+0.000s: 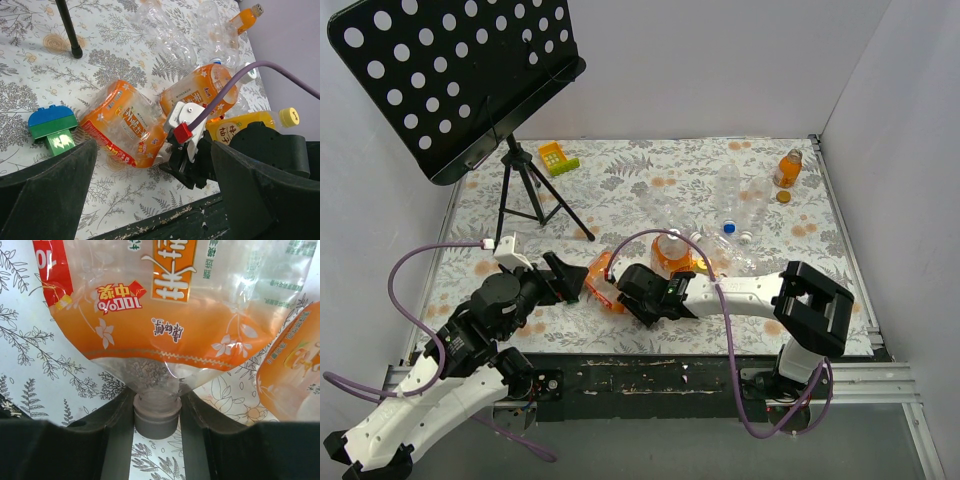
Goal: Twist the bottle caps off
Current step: Pick up the plastic bottle at the center of the board.
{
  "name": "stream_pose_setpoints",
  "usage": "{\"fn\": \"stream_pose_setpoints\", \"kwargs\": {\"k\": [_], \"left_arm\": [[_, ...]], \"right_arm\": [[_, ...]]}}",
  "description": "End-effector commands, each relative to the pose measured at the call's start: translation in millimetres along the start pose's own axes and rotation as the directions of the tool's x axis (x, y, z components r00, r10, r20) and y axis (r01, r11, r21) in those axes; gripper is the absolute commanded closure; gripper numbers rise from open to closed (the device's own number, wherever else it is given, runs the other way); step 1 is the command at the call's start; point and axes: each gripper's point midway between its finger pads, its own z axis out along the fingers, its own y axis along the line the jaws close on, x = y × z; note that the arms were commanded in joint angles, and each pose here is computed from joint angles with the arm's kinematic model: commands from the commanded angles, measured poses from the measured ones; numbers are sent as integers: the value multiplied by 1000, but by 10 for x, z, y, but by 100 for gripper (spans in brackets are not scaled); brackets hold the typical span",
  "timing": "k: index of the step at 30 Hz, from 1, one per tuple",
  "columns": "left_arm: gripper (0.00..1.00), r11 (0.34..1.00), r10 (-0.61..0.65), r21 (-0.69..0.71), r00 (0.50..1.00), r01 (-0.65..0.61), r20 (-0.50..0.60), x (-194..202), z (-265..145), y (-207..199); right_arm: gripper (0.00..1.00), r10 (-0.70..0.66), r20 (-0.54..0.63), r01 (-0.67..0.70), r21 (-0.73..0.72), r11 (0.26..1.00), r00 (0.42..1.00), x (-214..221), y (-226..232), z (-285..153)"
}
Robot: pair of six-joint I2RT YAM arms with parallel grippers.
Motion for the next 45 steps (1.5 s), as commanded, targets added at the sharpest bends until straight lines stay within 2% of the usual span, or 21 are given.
{"fn": "stream_pose_setpoints", "kwargs": {"k": [1, 5, 9, 14, 20, 25, 26, 31, 38, 41, 45], "left_arm": [[2, 1000, 13, -11, 1000, -13, 12, -19, 5, 31], [2, 1000, 26, 1, 1000, -26, 5, -13, 18, 2], [2, 999, 45, 24, 999, -45, 4, -30, 10, -45], [2, 991, 90, 95, 995, -93, 35, -178, -86, -202], [2, 913, 137, 367, 981, -180, 139, -567, -540, -777], [2, 838, 107, 494, 957, -232, 268, -962, -969, -1094], [2, 812, 109, 529, 955, -246, 276, -990, -1055, -1174], [2, 785, 121, 553, 944, -281, 308, -1129, -1165, -1299], [2, 759, 229, 561, 942, -332, 247, -1046, -912, -1480], [2, 763, 228, 572, 953, -301, 198, -1043, -759, -1607], [2, 784, 229, 580, 971, -223, 65, -964, -461, -1806]], "right_arm": [[83, -40, 73, 39, 19, 999, 997, -234, -56, -154], [99, -80, 137, 71, 64, 995, 987, -409, -176, -326], [99, -107, 219, 105, 23, 994, 970, -645, -173, -607], [99, -215, 295, 278, -189, 942, 931, -776, 178, -1007], [99, -311, 355, 415, -267, 870, 881, -907, 278, -1395], [99, -482, 405, 602, -254, 757, 777, -1073, 222, -1711], [99, -519, 396, 633, -251, 732, 757, -1079, 186, -1753], [99, -622, 412, 735, -218, 642, 666, -1265, -110, -2093], [99, -720, 358, 777, -29, 628, 595, -1270, -721, -2375], [99, -772, 338, 813, 30, 581, 539, -1167, -817, -2477], [99, -811, 348, 859, 29, 510, 470, -1032, -787, -2577]]}}
